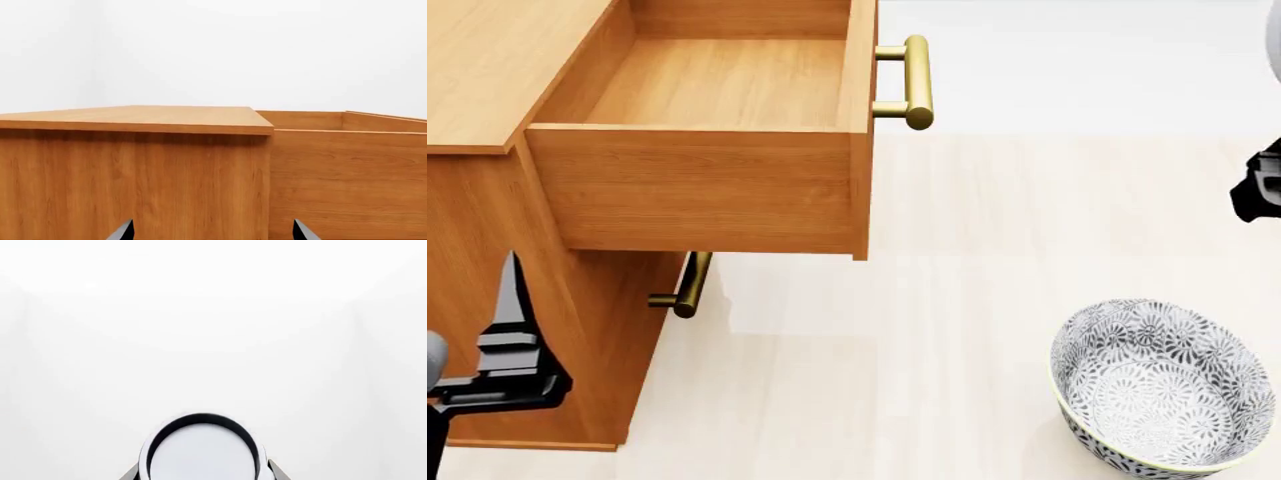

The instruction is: Put the ketchup in the top drawer of the cabinet.

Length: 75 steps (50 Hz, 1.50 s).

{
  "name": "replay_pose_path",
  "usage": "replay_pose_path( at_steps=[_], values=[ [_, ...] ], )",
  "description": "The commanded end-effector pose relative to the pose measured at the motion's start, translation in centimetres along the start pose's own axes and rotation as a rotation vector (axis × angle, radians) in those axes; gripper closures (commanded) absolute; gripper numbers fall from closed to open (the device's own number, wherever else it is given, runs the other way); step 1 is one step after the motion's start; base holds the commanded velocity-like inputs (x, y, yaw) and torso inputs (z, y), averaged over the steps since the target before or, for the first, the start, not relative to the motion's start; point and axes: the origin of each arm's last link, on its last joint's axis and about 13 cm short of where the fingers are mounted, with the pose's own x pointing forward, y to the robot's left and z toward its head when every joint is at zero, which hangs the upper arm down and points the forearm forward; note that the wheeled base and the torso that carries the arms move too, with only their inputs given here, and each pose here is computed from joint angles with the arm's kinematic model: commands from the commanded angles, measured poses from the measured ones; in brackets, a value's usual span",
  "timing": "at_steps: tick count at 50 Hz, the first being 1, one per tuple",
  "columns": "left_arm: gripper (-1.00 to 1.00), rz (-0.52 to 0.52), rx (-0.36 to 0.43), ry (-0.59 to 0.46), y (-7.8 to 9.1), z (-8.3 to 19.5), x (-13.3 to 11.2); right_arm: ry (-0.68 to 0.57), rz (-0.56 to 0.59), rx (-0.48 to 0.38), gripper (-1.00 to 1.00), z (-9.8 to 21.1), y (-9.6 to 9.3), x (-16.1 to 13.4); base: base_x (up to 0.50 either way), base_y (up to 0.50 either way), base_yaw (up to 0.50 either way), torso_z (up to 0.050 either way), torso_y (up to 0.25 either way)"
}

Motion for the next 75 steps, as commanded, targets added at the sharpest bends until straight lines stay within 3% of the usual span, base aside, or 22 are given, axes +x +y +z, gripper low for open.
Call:
replay_pose_path(
  at_steps=[1,25,56,75],
  values=[
    [-1.0,-0.002,-0.001,0.002,0.0,-0.1,0.2,-0.032,0.011,-0.02,1.0,0.5,0.3,2.2,0.0,0.0,0.0,0.0,0.0],
    [-1.0,0.003,-0.003,0.004,0.0,-0.3,0.3,-0.015,-0.008,0.007,1.0,-1.4,0.8,9.1,0.0,0.0,0.0,0.0,0.0],
    [-1.0,0.008,-0.008,0.009,0.0,-0.5,0.3,-0.024,0.03,0.003,1.0,-0.6,3.7,18.6,0.0,0.0,0.0,0.0,0.0],
    [-1.0,0.007,-0.004,0.009,0.0,-0.4,0.3,0.016,0.081,0.027,1.0,-0.3,6.7,24.6,0.0,0.0,0.0,0.0,0.001]
  ],
)
